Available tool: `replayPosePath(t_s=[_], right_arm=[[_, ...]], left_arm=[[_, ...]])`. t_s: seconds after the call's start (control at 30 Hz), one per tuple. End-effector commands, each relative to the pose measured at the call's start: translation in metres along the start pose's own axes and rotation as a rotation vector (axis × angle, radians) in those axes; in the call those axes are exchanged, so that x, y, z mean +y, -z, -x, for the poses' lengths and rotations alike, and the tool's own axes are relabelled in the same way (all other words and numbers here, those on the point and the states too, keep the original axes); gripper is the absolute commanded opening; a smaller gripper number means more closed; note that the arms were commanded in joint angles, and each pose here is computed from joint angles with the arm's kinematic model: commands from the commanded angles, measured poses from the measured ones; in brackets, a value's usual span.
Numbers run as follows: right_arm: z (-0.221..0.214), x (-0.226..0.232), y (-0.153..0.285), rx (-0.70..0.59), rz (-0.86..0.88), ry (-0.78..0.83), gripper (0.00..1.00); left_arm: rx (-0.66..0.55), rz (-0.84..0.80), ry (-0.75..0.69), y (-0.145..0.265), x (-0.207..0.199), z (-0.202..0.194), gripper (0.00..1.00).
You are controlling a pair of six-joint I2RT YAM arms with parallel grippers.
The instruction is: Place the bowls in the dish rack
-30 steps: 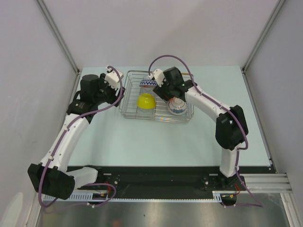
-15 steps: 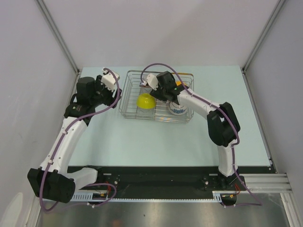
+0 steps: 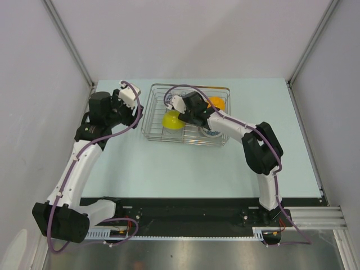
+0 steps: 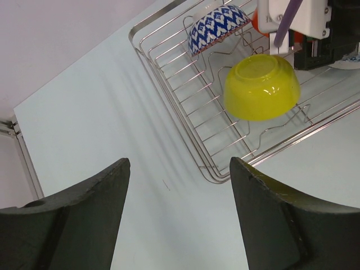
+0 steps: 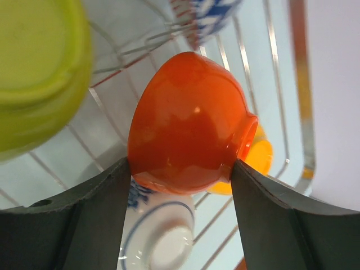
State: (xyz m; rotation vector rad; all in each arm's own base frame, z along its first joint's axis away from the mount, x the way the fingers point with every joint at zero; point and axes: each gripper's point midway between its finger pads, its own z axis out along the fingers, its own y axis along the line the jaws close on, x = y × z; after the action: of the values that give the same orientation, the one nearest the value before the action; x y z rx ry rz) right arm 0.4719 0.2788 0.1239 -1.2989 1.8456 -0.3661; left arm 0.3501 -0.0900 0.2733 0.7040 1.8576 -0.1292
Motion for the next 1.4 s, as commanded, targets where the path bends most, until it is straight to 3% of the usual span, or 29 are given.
replayPosePath(t_s=[0.0, 0.2, 0.83, 0.97, 1.1, 1.37], right_arm=[[0.017, 0.035, 0.004, -0.056, 0.085, 0.046, 0.0], [0.01, 0.051, 0.002, -0.038, 0.106, 0.06, 0.0], [0.005, 0.033, -0.021, 0.011, -0.033, 0.093, 0.01], [0.002, 0.037, -0.022, 0.024, -0.025, 0.108, 0.1], [0.0, 0.037, -0.023, 0.033, -0.016, 0.103, 0.3], [-0.001, 0.034, -0.02, 0.044, -0.003, 0.11, 0.5]], left_arm=[[-0.05, 0.004, -0.021, 0.008, 0.002, 0.011, 0.77], [-0.063, -0.008, -0.01, 0.009, 0.0, 0.014, 0.77], [-0.068, -0.009, -0.014, 0.01, -0.001, 0.012, 0.77], [-0.072, -0.006, -0.017, 0.011, -0.001, 0.014, 0.77], [-0.069, -0.011, -0.016, 0.011, -0.002, 0.012, 0.77], [-0.074, -0.011, -0.014, 0.011, -0.002, 0.014, 0.77]])
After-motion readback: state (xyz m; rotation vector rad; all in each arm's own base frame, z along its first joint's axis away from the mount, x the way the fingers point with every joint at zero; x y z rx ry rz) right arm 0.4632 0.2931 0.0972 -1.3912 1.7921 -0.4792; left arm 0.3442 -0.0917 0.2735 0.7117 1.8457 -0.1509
